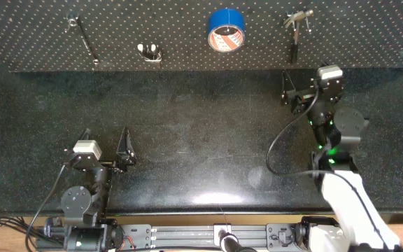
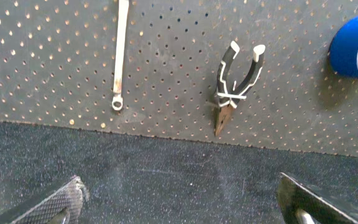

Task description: Place Tools Onto Pegboard

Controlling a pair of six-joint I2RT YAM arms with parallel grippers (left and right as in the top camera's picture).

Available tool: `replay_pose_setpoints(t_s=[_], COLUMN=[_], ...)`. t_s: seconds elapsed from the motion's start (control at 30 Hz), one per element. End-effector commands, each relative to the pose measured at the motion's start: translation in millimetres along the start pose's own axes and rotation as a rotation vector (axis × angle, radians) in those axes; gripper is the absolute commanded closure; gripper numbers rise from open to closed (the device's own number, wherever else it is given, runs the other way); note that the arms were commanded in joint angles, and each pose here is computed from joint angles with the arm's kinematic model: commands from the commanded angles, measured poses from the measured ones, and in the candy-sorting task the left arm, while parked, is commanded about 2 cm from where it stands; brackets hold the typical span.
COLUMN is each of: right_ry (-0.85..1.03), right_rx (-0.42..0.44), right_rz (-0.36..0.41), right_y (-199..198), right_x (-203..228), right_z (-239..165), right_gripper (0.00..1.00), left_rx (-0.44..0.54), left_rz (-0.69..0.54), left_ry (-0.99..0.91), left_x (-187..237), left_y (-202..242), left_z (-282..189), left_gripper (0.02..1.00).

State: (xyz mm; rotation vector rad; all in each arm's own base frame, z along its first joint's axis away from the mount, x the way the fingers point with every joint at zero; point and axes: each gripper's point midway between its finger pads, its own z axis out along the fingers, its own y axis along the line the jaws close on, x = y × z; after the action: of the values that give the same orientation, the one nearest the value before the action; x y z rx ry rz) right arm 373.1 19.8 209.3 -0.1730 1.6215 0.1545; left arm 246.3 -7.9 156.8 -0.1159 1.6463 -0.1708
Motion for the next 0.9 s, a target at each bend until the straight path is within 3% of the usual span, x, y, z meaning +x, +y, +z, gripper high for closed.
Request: replay_pose_setpoints(t_s=[0.03,0.07,0.1,0.27,0.3,0.43,0.5,0.6,0.9], right_ry=[-0.015,0.031,0.033,0.029,0.032,-0.100,-0.044,0.006,0.006], right_rx=[0.136,0.188,0.188,0.187,0.184,0.180,0.078,0.052,0.051], right_rz=[-0.008,0.000,0.001,0.033,-0.042,-0.068,-0.049,-0.185,-0.184], right_y=[-8.1,-12.5,-4.9,12.0,11.7,7.6,26.1,34.4,34.6], right_x=[-7.3,-2.1,-6.8,1.9,0.3,18.7,44.6,56.2,56.2], right_z=[-50.7,-68.1,-95.2,-153.4,-151.6,-129.3,-123.0,-121.5,-121.5], right_gripper=[0.040,0.040,0.040,0.040,0.038,0.038,0.038,0.038,0.036], left_rx=[0.009,0.009,0.009,0.009,0.009,0.009,0.009,0.009,0.009], left_rz=[0.002,0.002,0.003,0.003,0.003,0.002,0.002,0.002,0.002], left_ry=[0.000,0.000,0.000,0.000,0.000,0.000,0.000,0.000,0.000], left_x=[0.6,0.6,0.7,0.6,0.6,0.6,0.6,0.6,0.6], left_y=[-1.7,-1.7,-1.7,-1.7,-1.7,-1.7,-1.7,-1.7,-1.7], left_z=[-0.4,-0.4,-0.4,-0.4,-0.4,-0.4,-0.4,-0.4,-0.4], left_gripper=[0.025,0.025,0.025,0.025,0.025,0.025,0.025,0.025,0.025])
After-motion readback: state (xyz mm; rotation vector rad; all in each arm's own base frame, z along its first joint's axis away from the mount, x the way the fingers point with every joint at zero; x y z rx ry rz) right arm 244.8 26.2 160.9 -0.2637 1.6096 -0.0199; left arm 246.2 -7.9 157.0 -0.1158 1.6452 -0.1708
